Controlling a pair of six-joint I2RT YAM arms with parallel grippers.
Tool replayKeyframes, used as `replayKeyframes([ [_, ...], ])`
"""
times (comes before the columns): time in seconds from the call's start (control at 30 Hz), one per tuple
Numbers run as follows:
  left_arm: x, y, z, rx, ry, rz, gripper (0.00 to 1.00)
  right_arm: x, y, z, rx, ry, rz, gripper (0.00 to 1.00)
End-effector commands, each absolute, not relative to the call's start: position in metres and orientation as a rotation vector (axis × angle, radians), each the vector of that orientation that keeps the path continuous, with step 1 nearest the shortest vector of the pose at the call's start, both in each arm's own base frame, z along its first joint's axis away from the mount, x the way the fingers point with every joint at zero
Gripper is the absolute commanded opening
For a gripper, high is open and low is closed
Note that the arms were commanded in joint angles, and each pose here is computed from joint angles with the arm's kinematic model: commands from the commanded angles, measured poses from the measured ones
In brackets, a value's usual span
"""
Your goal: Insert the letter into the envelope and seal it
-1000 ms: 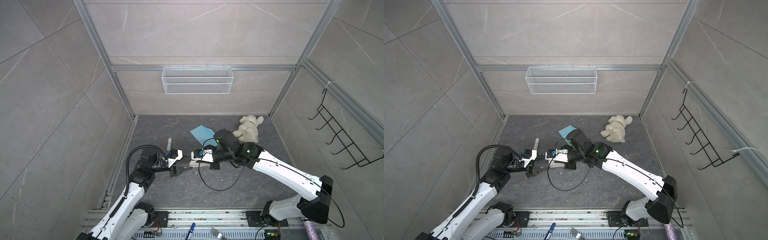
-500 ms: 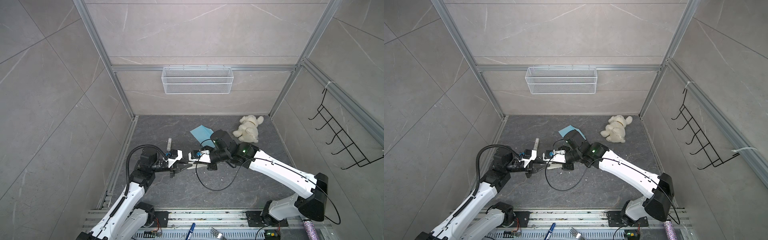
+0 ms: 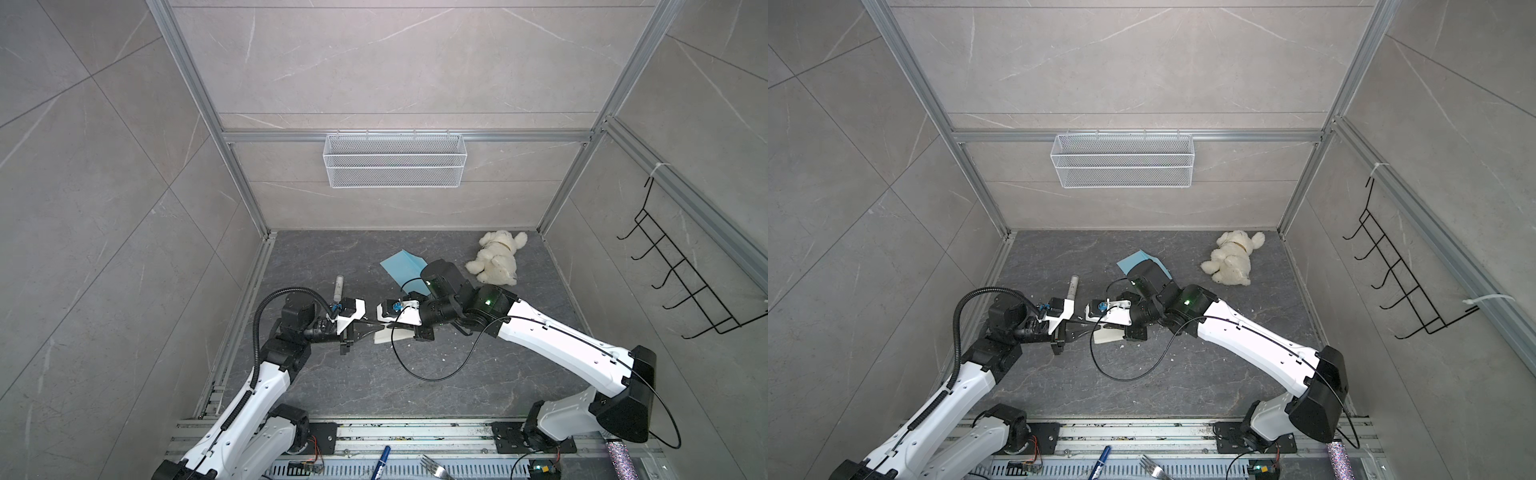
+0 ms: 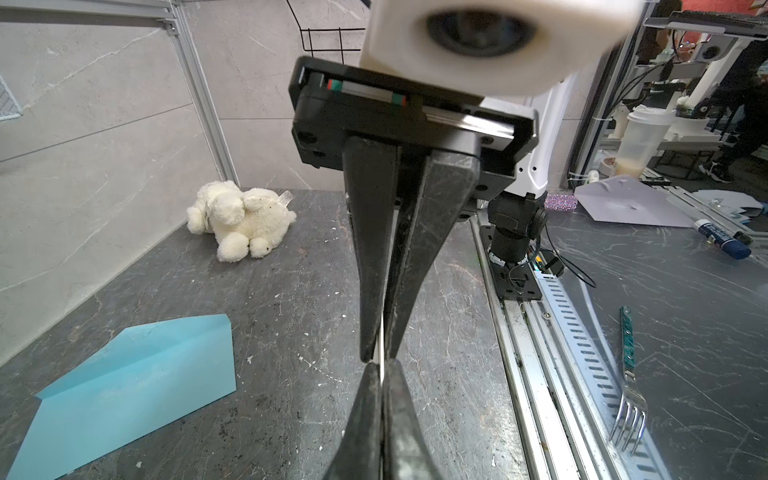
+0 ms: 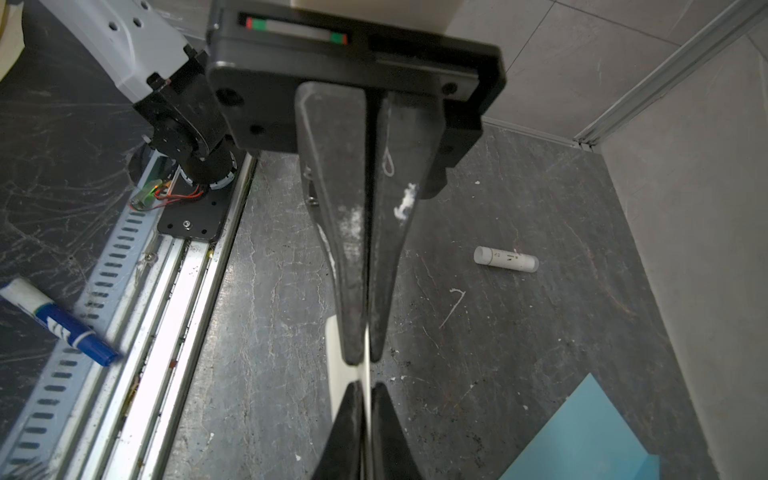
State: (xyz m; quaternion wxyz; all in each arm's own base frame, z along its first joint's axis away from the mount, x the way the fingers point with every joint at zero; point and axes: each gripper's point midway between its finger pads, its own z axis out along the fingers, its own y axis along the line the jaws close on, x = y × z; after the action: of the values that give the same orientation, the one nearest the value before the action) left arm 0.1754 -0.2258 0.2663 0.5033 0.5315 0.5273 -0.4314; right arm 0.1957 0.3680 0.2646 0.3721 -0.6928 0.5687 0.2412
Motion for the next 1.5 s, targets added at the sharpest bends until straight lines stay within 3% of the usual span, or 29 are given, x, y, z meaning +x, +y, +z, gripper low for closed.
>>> replayKeyframes([
  [0.0, 0.172, -0.225, 0.283, 1.317, 1.191, -1.003, 0.00, 0.192, 0.365, 0.271, -1.743, 1.476, 0.648, 0.19],
  [0.77, 0.171, -0.224, 0.284, 1.324, 1.183, -0.990, 0.00, 0.187, 0.329, 0.276, -1.693, 1.594, 0.759, 0.27],
  [1.47, 0.169, -0.223, 0.285, 1.326, 1.179, -0.990, 0.00, 0.197, 0.318, 0.260, -1.698, 1.688, 0.700, 0.07],
])
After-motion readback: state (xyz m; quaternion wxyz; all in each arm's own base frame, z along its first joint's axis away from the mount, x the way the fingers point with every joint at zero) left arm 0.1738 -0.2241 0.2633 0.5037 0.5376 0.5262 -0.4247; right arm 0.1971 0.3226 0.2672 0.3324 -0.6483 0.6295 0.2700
